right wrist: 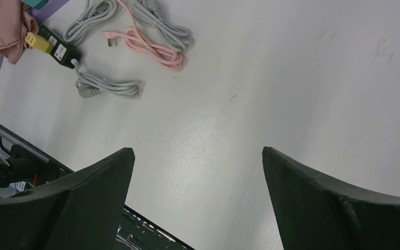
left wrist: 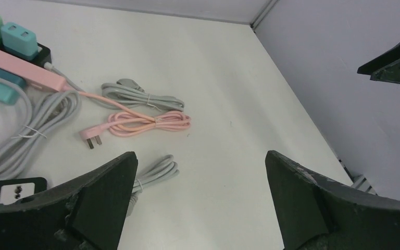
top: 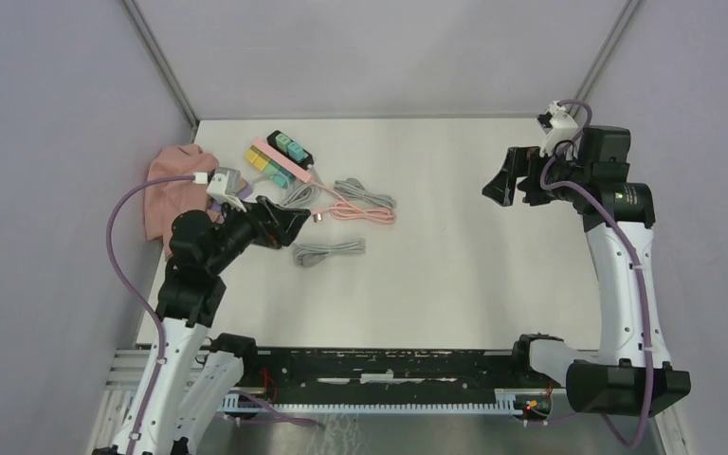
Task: Pull the plug off the socket
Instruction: Move the socket to the center of the board.
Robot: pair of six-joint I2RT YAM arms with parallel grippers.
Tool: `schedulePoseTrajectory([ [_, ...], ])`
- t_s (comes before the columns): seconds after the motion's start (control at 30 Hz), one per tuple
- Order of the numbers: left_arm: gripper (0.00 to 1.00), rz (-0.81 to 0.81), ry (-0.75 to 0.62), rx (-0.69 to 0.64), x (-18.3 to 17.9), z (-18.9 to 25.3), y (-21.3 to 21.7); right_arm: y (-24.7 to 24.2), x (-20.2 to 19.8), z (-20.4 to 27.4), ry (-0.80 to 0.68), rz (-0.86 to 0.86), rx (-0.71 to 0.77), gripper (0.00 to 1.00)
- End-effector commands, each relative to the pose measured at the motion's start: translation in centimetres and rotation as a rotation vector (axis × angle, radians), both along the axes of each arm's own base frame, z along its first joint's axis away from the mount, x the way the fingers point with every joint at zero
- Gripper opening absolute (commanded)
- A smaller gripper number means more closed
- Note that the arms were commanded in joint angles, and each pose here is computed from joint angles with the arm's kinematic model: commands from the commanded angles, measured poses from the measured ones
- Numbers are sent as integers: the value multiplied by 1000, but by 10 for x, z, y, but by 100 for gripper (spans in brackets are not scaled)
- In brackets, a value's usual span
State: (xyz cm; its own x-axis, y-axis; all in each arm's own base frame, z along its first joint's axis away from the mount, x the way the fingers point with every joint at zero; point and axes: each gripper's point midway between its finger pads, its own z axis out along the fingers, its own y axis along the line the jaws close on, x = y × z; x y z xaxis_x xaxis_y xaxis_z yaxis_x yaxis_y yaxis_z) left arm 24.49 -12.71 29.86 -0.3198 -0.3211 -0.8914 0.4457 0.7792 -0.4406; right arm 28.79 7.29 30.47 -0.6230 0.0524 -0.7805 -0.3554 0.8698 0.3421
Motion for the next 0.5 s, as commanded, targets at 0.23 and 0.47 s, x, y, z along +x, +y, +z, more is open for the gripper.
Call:
schedulePoseTrajectory([
  [0.23,96,-153,52,-52,-10,-16,-46,22,2,-7,-67,167,50,100],
  [0.47,94,-221,105,182,-15,-68,-91,38,-14,-48,-94,414,-30,100],
])
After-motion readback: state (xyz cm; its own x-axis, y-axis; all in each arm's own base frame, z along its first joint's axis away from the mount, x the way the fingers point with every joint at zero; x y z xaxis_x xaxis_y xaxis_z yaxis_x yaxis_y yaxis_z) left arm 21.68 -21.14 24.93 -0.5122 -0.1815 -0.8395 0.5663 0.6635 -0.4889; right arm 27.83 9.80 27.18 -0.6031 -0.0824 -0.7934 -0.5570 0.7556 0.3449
